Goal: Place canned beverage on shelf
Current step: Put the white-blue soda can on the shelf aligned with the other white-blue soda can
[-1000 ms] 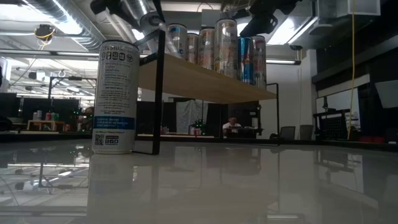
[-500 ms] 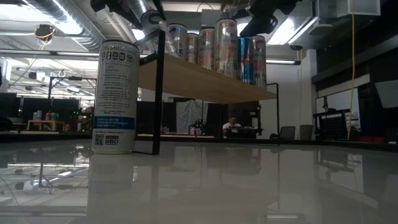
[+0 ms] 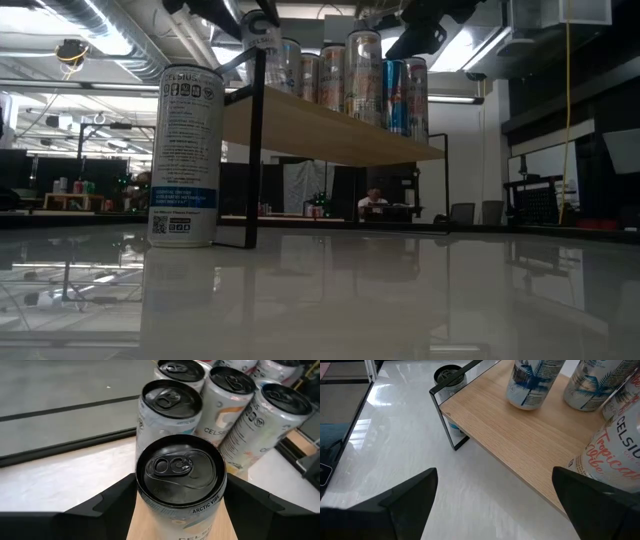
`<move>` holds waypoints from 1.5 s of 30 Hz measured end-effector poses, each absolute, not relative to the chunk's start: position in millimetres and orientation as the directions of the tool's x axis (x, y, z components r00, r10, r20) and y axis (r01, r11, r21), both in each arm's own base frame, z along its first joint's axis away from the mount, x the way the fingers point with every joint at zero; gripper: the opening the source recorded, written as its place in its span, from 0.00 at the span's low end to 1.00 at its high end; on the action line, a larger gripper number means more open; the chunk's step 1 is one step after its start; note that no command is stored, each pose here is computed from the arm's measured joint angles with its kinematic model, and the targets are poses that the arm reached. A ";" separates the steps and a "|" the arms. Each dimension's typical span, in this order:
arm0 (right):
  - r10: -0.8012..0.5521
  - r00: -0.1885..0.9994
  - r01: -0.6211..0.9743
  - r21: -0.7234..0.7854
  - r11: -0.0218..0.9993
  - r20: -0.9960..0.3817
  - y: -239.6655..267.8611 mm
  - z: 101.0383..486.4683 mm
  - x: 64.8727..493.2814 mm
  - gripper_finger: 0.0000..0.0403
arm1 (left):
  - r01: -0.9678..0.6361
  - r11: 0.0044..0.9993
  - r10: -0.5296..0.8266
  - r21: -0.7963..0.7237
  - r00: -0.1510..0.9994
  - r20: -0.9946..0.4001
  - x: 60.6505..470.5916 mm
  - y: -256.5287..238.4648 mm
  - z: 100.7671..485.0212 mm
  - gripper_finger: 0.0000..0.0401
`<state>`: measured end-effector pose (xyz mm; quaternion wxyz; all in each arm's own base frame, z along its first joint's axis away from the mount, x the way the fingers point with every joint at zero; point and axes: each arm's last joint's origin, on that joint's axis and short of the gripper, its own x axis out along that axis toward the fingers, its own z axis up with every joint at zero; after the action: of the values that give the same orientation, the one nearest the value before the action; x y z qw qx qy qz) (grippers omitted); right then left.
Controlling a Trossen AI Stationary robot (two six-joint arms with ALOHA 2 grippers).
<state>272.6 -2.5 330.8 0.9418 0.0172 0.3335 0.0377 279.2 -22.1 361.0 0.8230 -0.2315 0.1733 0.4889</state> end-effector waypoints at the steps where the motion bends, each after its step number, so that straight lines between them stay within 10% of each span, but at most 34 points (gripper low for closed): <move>1: 0.082 0.774 -0.060 0.057 0.997 -0.628 -2.5 330.6 272.6 0.96 | -0.883 0.423 0.720 -0.206 0.465 -0.514 279.5 -22.3 361.0 0.64; 18: 0.083 0.775 -0.060 0.057 0.997 -0.627 -2.5 330.7 272.6 0.96 | -0.752 0.658 0.635 -0.023 0.571 -0.520 284.9 -41.7 364.3 0.64; 45: 0.083 0.774 -0.060 0.057 0.997 -0.628 -2.5 330.6 272.6 0.96 | -0.702 0.713 0.603 0.007 0.608 -0.517 283.8 -54.6 364.8 0.67</move>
<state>272.6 -2.5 330.6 0.9417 0.0171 0.3339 0.0377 283.8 -54.6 364.8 0.8911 -0.0985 0.2494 0.3660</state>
